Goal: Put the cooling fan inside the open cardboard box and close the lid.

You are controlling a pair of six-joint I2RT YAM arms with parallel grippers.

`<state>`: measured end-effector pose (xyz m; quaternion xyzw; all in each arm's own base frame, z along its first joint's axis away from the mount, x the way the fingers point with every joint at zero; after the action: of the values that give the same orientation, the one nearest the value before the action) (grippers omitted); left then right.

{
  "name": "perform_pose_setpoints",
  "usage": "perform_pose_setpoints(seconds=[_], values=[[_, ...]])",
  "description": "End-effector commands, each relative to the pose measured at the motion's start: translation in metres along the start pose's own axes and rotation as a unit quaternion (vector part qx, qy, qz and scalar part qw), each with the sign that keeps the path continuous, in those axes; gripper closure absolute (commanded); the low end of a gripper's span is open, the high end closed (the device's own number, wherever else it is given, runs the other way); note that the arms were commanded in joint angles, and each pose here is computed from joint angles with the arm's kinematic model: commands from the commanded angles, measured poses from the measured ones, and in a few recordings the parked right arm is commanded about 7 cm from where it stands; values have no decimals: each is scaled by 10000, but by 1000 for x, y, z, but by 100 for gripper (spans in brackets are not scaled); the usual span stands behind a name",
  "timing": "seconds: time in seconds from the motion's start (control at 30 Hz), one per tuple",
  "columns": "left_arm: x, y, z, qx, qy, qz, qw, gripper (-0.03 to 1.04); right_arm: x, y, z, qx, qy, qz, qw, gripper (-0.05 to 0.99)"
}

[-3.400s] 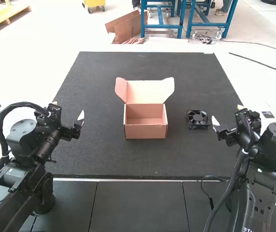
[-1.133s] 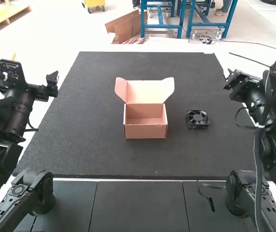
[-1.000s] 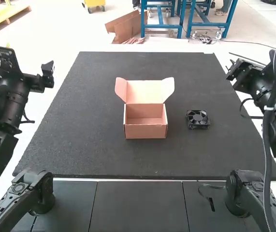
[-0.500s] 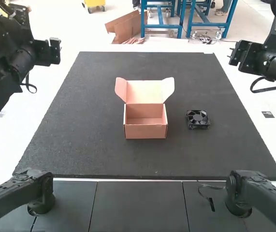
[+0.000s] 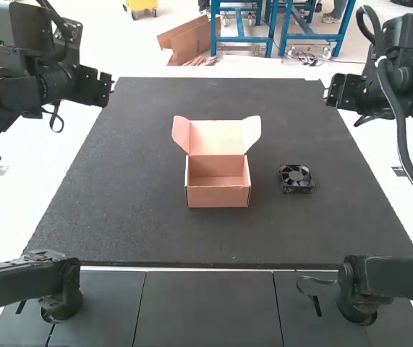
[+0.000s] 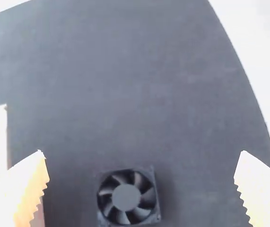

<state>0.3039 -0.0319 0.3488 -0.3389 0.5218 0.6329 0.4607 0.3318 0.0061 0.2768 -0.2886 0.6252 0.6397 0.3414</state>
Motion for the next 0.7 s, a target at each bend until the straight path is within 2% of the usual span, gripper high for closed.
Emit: perform_pose_setpoints(seconds=[0.0, 0.1, 0.17, 0.3, 0.4, 0.57, 0.67], values=[[-6, 2, -16, 375, -133, -18, 9992, 5, 1, -18, -13, 341, 13, 303, 9990, 3], [3, 2, -31, 620, -243, 110, 9977, 5, 9, -31, -21, 435, 63, 542, 9976, 3], [7, 3, -39, 734, -308, 165, 9967, 5, 20, -40, -23, 420, 342, 755, 9957, 3], [14, 4, -52, 961, -401, 258, 9942, 5, 39, -50, -17, 150, 993, 1059, 9893, 3], [18, 4, -60, 1087, -445, 277, 9927, 5, 58, -56, -13, -108, 1053, 1288, 9860, 3], [19, 1, -59, 1050, -416, 265, 9932, 5, 103, -66, -15, -177, 1129, 1785, 9773, 3], [21, -1, -58, 1025, -408, 286, 9935, 5, 118, -70, -17, -182, 1142, 1913, 9747, 3]])
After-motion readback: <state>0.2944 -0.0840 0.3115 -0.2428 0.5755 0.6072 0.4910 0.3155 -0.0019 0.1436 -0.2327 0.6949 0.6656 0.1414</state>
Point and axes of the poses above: each hand's point on the last joint's axis, 136 mm out from that joint toward the fingers, its own y axis back along the fingers, its own z axis along the line the jaws close on, x = y × z, the point moved 1 cm from there along y, back along the fingers, and after that the axes turned 2 degrees about y, right-handed, at the moved point
